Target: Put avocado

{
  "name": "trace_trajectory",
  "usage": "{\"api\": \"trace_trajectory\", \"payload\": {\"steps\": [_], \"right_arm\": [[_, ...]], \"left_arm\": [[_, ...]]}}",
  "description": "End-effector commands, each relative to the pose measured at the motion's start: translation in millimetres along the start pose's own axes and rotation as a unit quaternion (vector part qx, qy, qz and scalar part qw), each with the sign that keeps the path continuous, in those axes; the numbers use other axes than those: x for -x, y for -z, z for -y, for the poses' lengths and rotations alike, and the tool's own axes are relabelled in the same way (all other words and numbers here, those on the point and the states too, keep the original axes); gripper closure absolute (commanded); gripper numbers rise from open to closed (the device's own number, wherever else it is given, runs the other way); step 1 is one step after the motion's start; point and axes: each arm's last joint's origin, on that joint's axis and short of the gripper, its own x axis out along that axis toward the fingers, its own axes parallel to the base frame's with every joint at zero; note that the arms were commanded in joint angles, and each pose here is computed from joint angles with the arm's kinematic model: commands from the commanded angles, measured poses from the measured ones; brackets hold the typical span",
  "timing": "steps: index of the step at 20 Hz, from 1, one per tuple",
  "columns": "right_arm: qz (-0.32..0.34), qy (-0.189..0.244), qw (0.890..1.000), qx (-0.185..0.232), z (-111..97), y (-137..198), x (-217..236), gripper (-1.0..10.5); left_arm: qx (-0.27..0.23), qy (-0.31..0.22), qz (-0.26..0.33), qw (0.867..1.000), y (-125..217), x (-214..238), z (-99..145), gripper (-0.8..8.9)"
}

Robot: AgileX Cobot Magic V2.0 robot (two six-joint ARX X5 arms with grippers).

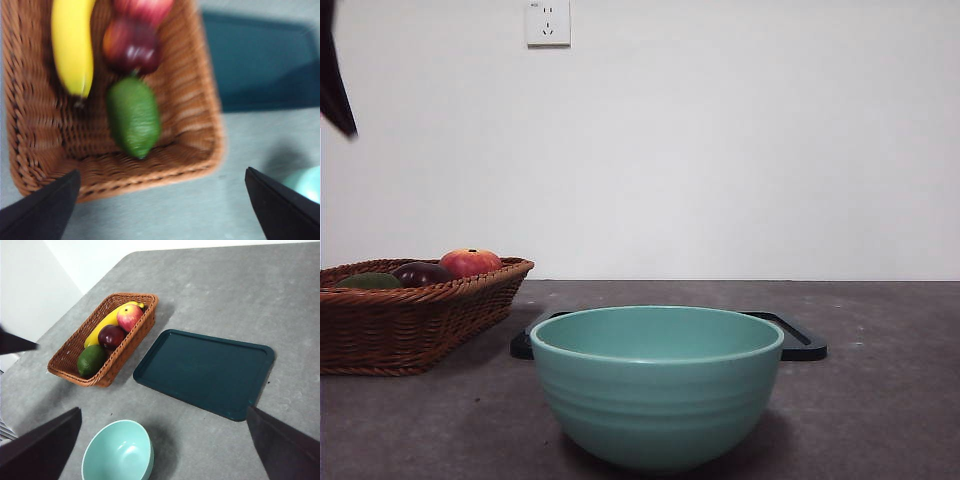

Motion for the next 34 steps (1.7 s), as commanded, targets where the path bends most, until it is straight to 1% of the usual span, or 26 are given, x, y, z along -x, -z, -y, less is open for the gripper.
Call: {"api": "trace_trajectory", "payload": {"steps": [1, 3, 5, 7, 10, 15, 20, 21, 22, 24, 25, 26, 30, 32, 34], "right_arm": [[0.005, -0.004, 1.0, 0.004, -3, -4, 2, 3.8], [0.005, -0.004, 1.0, 0.001, -3, -4, 2, 3.8], [0.005, -0.004, 1.0, -0.002, -3, -4, 2, 3.8], [0.002, -0.004, 1.0, -0.004, -3, -4, 2, 3.8], [0.001, -0.004, 1.0, -0.015, -3, -3, 2, 3.8], [0.0, -0.004, 1.0, -0.021, -3, -3, 2, 3.8], [0.0, -0.004, 1.0, -0.02, -3, -3, 2, 3.8], [0.0, -0.004, 1.0, -0.02, -3, -3, 2, 3.8], [0.0, -0.004, 1.0, -0.02, -3, -3, 2, 3.8], [0.0, -0.004, 1.0, -0.02, -3, -3, 2, 3.8], [0.0, -0.004, 1.0, -0.02, -3, -3, 2, 3.8], [0.0, -0.004, 1.0, -0.02, -3, -3, 2, 3.8], [0.0, -0.004, 1.0, -0.02, -3, -3, 2, 3.8], [0.0, -0.003, 1.0, -0.02, -3, -3, 2, 3.8], [0.0, -0.003, 1.0, -0.018, -3, -3, 2, 3.8]], "left_arm": [[0.005, -0.009, -0.034, 0.999, -16, -22, -2, 2.84], [0.002, -0.019, -0.067, 0.998, -28, -43, -1, 2.88], [0.001, -0.056, -0.088, 0.995, -39, -62, 1, 2.91], [-0.003, -0.073, -0.105, 0.992, -49, -80, 3, 2.91], [0.013, -0.076, -0.138, 0.987, -56, -103, 5, 2.92], [0.029, -0.08, -0.166, 0.982, -52, -136, 2, 2.92], [0.033, -0.084, -0.191, 0.977, -48, -156, -3, 2.98], [0.033, -0.084, -0.191, 0.977, -47, -158, -3, 3.32], [0.033, -0.084, -0.19, 0.978, -48, -159, -3, 3.88], [0.033, -0.084, -0.187, 0.978, -48, -159, -3, 5.74], [0.033, -0.083, -0.187, 0.978, -48, -159, -3, 6.45], [0.033, -0.083, -0.188, 0.978, -48, -159, -3, 6.58], [0.035, -0.085, -0.2, 0.975, -56, -150, 1, 6.58], [0.032, -0.086, -0.213, 0.973, -62, -137, 6, 6.59], [0.024, -0.083, -0.21, 0.974, -67, -120, 16, 6.59]]}}
